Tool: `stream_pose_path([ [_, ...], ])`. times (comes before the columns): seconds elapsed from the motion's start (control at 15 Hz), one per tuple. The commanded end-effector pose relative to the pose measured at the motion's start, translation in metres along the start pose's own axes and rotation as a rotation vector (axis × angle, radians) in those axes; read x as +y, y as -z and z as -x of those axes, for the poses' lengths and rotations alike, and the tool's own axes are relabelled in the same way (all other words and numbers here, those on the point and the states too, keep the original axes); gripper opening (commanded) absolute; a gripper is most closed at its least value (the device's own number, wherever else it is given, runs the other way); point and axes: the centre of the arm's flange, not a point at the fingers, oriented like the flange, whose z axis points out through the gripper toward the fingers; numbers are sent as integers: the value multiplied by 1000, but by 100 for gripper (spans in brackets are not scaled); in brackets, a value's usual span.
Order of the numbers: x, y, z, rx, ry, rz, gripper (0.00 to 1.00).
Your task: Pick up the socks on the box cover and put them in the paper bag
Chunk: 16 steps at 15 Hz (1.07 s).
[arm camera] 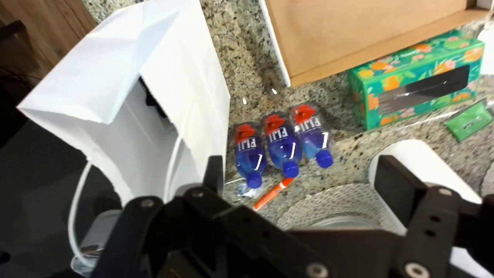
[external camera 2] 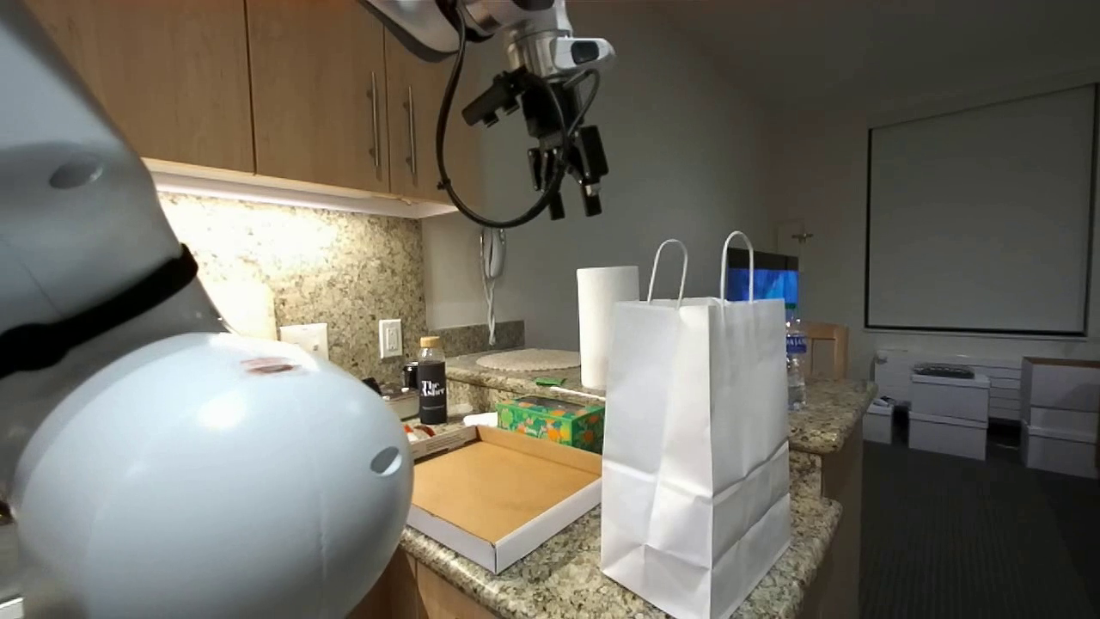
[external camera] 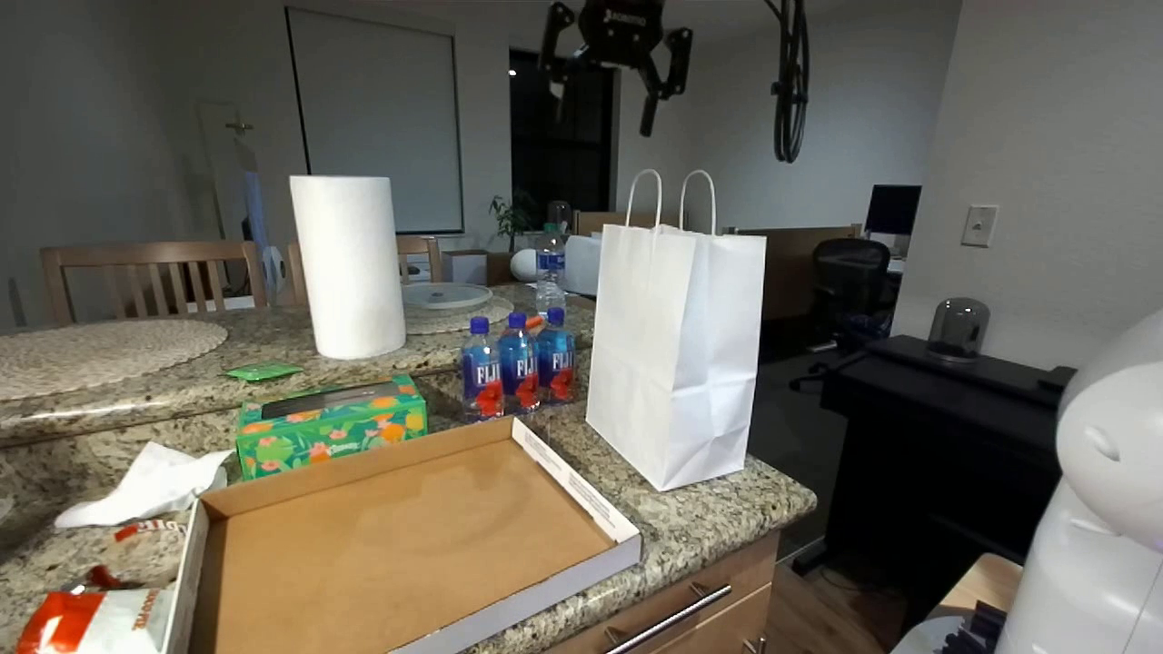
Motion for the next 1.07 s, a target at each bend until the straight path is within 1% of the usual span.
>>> stream_pose_path([
  [0.0,-45,-22,23,-19,188,-7,100],
  [0.07,-56,-31,32,-18,211,0,100],
  [0.27,-83,-63,56,-26,281,-13,100],
  [0.4,-98,-88,69,-34,311,-44,100],
  [0.53,-108,-113,80,-61,333,-80,100],
  [0.67,-113,-137,94,-109,357,-91,100],
  [0.8,-112,-155,107,-171,382,-78,100],
  [0.87,-110,-162,112,-189,392,-58,100],
  [1.0,-102,-174,122,-182,412,-26,100],
])
